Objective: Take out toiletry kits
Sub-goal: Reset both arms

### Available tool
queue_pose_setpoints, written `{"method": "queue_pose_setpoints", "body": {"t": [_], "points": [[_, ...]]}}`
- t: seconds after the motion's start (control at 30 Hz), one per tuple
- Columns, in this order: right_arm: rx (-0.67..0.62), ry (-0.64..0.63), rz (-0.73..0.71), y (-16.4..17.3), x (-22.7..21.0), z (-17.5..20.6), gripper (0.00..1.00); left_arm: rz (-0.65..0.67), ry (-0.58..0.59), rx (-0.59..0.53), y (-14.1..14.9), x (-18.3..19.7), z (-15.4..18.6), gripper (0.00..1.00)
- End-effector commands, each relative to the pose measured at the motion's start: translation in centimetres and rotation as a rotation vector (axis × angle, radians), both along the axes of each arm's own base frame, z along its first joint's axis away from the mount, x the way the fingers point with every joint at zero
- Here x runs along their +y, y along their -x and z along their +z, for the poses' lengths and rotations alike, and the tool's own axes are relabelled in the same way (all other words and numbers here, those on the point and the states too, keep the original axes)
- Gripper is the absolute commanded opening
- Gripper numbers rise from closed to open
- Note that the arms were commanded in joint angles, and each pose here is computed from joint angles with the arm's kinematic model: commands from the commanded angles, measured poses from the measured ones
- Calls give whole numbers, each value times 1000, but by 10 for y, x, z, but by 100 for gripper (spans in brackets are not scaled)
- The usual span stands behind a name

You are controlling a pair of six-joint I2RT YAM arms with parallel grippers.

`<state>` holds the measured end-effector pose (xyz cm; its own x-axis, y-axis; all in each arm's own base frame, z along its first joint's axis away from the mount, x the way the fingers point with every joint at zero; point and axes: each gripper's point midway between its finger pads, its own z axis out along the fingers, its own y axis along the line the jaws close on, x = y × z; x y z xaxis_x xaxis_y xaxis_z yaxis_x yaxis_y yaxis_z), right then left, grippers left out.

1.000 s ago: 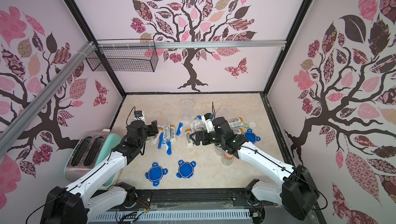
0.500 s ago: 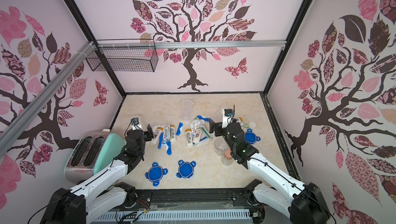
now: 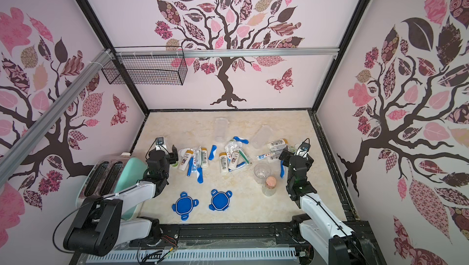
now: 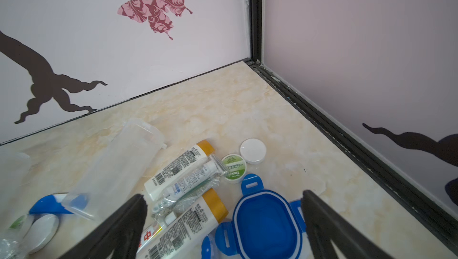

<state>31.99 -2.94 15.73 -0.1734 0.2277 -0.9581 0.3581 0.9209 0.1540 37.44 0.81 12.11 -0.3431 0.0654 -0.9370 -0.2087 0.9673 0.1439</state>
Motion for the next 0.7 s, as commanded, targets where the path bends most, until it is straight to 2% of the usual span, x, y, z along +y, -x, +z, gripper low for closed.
{"method": "queue_pose_setpoints", "body": {"t": [0.0,0.23,0.3,0.37,0.5,0.57,0.67], "points": [[-58,25,-54,0,-11,4,100,-119,-13,-18,-16,-16,5,81],[0,19,-62,-3,-13,-29,100,-85,-24,-67,-20,-8,1,80],[-40,25,-45,-6,-11,-23,100,-79,-3,-53,-18,-4,-2,80],[-67,30,-41,-10,-11,-20,100,-25,38,-90,-15,11,-4,82],[-129,41,-23,-17,-10,-14,100,-45,74,-87,-19,14,-14,81],[-108,65,-2,-23,-7,-15,100,-52,76,-71,-19,13,-16,81],[-145,89,38,-23,-3,-13,100,-59,84,-64,-22,12,-18,82]]}}
